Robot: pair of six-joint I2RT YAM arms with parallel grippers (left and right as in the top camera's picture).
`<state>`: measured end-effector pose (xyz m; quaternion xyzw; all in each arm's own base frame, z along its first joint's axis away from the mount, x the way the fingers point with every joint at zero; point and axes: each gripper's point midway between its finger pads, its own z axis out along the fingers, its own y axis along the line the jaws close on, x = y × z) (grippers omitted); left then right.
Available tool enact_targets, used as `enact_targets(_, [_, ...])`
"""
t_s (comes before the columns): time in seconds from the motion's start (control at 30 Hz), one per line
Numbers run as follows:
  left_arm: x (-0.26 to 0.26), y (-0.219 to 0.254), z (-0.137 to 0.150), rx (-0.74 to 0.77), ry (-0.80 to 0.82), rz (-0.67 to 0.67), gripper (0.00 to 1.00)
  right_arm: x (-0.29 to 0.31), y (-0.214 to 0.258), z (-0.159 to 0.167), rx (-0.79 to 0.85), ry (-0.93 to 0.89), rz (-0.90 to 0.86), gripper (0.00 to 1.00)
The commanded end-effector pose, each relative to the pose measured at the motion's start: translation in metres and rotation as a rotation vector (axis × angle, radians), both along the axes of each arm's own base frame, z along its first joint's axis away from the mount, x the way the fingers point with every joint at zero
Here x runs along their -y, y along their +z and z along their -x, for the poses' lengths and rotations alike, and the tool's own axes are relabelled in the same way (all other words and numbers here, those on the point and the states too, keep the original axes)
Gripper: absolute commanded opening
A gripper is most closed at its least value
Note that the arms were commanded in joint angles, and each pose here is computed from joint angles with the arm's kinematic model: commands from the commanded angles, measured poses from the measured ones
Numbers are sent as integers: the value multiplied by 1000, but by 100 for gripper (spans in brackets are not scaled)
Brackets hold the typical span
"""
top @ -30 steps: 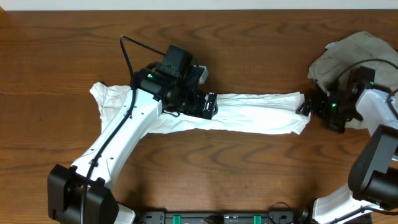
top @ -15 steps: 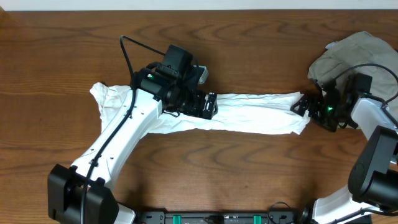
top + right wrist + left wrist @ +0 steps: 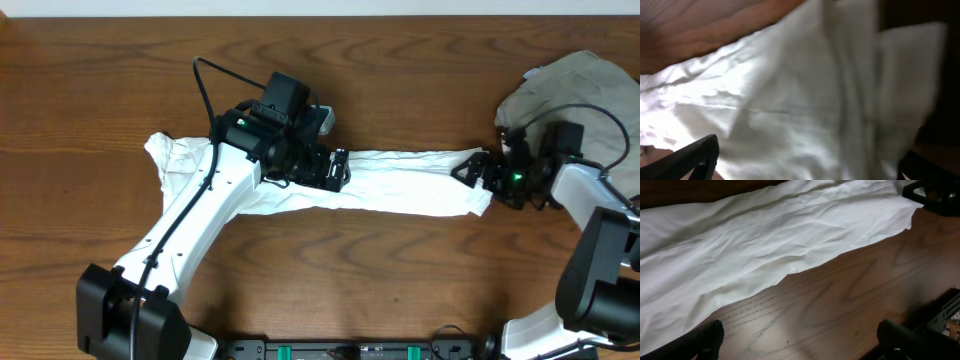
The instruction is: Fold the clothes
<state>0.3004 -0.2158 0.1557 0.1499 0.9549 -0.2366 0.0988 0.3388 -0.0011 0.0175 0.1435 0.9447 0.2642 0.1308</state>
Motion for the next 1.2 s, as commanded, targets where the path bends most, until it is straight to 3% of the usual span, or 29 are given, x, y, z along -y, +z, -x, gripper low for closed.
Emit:
enact_targets(0.0, [2,0,0,-12,4,9,100,-14,-29,25,-114,6,-4,95])
enact_targets(0.07, [2,0,0,-12,4,9,100,-15,-29,23,-114,-2,-6,81])
enact_targets(0.13, [2,0,0,-12,4,9,100,-14,-29,23,-126,-24,-6,50])
enact_targets(0.27, [2,0,0,-12,4,9,100,-12,-28,21,-125,-38,-4,27])
enact_targets(0.33, [2,0,0,-12,4,9,100,-10,-25,18,-119,-43,-3,6])
enact_targets(0.37, [2,0,0,-12,4,9,100,-8,-22,17,-117,-49,-3,1])
enact_targets(0.77, [1,-1,2,-23,3,3,100,65,63,-1,-146,-142,324,1])
enact_targets(0.97, [-1,-3,7,-39,-2,-7,100,56,102,-8,-113,-112,348,1])
enact_targets(1.17, [-1,-3,8,-41,-7,-10,100,26,102,-5,-122,-5,438,1])
